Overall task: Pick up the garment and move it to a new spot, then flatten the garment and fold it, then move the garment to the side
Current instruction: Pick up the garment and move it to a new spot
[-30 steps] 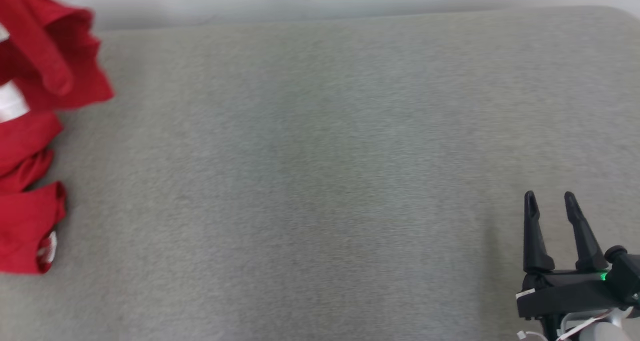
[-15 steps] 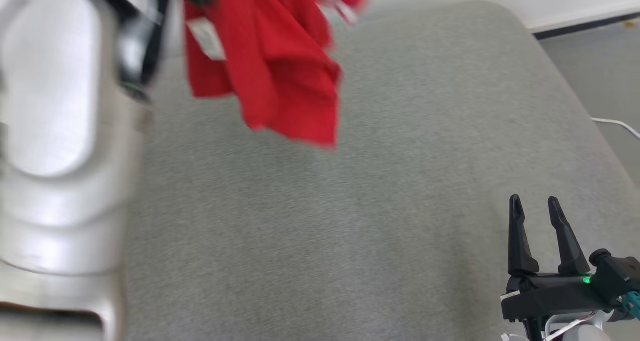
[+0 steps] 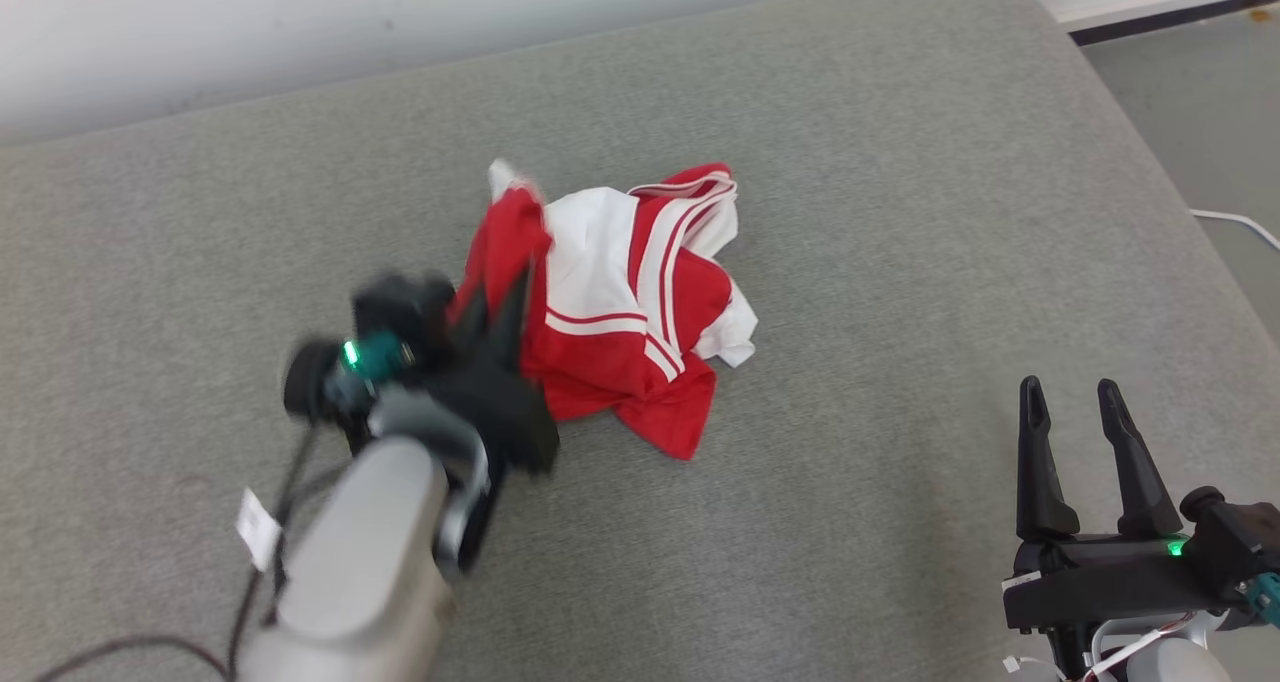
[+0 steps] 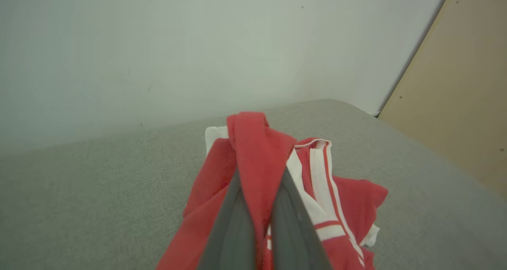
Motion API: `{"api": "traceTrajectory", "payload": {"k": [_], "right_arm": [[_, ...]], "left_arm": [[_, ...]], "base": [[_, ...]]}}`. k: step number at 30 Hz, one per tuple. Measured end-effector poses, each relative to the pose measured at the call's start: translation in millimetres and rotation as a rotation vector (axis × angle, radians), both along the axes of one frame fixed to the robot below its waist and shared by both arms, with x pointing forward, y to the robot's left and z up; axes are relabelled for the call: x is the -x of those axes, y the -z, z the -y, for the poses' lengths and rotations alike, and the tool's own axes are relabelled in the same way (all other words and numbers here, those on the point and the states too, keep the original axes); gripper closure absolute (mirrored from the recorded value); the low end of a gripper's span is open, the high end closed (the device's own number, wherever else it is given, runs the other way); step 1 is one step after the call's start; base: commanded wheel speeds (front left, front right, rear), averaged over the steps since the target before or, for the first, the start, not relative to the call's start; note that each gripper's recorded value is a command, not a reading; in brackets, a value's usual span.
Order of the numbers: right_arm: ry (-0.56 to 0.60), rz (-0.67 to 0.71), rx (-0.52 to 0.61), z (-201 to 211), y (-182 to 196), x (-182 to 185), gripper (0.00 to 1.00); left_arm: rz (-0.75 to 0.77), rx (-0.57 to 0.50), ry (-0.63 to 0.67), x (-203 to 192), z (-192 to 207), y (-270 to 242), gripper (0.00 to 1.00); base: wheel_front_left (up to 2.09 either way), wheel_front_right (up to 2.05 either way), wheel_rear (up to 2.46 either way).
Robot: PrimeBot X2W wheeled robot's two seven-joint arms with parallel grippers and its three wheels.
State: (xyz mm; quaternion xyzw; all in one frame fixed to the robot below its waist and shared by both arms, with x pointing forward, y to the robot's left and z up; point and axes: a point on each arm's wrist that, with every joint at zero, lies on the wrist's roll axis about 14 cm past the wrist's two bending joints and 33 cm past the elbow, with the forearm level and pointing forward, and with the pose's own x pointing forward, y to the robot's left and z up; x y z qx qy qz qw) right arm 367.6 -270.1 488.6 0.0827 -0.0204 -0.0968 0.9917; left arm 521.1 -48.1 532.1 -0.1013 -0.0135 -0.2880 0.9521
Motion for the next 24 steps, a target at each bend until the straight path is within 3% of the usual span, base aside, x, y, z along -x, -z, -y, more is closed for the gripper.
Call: {"api": "traceTrajectory", "payload": {"k": [4,5,6,7,15,24], "right_arm": [[-0.033,-0.004,0.0,-9,2,-8,0.0],[-0.042,-0.005,0.002,-10,3,-10,0.0],[-0.05,-0.006,0.004,-12,3,-12,0.0],[-0.06,-0.007,0.005,-14,4,-13,0.0],[-0.137,0.008,0.001,-38,1,-21,0.0],[-0.25,0.037,0.003,-75,-8,-24,0.0]], "left_arm": [[-0.096,-0.039,0.025,27,-2,45,1.0],[-0.101,-0.035,0.029,30,-1,46,0.77],[-0.101,-0.028,0.033,33,-1,45,0.77],[-0.098,-0.021,0.032,34,-1,43,0.0],[0.106,0.045,-0.071,28,-31,-34,0.0],[0.268,-0.023,-0.325,42,-140,-73,0.0]], "base": [[0.0,0.0,0.0],[0.0,0.0,0.0],[0.0,0.0,0.0],[0.0,0.0,0.0],[0.0,0.0,0.0],[0.0,0.0,0.0]]}}
